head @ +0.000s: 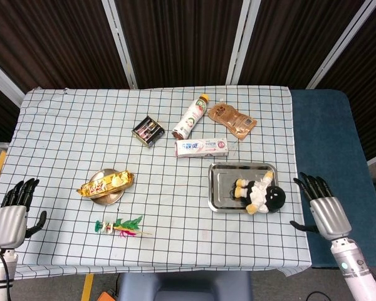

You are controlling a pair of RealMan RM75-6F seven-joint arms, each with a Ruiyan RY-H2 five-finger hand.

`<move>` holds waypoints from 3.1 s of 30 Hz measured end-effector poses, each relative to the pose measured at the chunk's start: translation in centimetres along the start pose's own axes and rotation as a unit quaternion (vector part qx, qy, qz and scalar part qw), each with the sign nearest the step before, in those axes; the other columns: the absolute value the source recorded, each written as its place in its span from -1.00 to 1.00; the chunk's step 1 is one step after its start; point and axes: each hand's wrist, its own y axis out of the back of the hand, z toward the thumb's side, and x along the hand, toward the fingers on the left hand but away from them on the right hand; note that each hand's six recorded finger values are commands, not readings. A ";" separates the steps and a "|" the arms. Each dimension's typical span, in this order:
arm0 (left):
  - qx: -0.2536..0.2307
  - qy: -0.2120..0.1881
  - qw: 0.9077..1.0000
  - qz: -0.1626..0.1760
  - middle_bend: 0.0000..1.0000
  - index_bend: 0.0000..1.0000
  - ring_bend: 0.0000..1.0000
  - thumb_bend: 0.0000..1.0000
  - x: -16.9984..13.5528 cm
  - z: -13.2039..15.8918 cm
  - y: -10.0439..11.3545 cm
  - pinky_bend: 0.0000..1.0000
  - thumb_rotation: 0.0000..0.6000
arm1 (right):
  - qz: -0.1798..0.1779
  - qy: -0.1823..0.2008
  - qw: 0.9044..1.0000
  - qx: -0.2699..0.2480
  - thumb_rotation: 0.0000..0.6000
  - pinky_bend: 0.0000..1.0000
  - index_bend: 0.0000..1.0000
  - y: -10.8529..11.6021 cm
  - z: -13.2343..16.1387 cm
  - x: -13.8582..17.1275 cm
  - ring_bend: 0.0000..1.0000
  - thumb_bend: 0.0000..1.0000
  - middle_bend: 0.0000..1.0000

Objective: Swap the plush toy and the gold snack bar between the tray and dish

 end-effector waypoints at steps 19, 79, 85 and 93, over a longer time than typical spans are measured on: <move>-0.006 0.014 1.000 0.009 -0.84 -0.92 -1.00 -0.14 -0.1 -0.8 0.7 -0.72 1.00 | 0.150 0.012 0.989 -0.017 1.00 -1.00 -1.00 -4.5 3.8 -9.8 -0.99 -0.84 -0.98; -0.001 0.035 0.999 0.020 -0.77 -0.83 -0.99 -0.13 0.6 -2.4 1.8 -0.72 1.00 | 0.055 0.184 0.974 -0.120 1.00 -0.64 -0.05 -5.2 25.3 -26.3 -0.61 -0.45 -0.37; -0.001 0.041 0.999 0.022 -0.77 -0.83 -0.99 -0.13 0.7 -2.7 1.9 -0.72 1.00 | 0.090 0.197 0.964 -0.156 1.00 -0.99 -0.57 -6.7 26.9 -27.0 -1.00 -0.59 -0.85; 0.002 0.042 0.999 0.020 -0.77 -0.83 -0.99 -0.13 0.8 -2.7 1.9 -0.72 1.00 | 0.106 0.229 0.959 -0.129 1.00 -1.00 -1.00 -7.4 27.2 -26.5 -1.00 -0.64 -1.00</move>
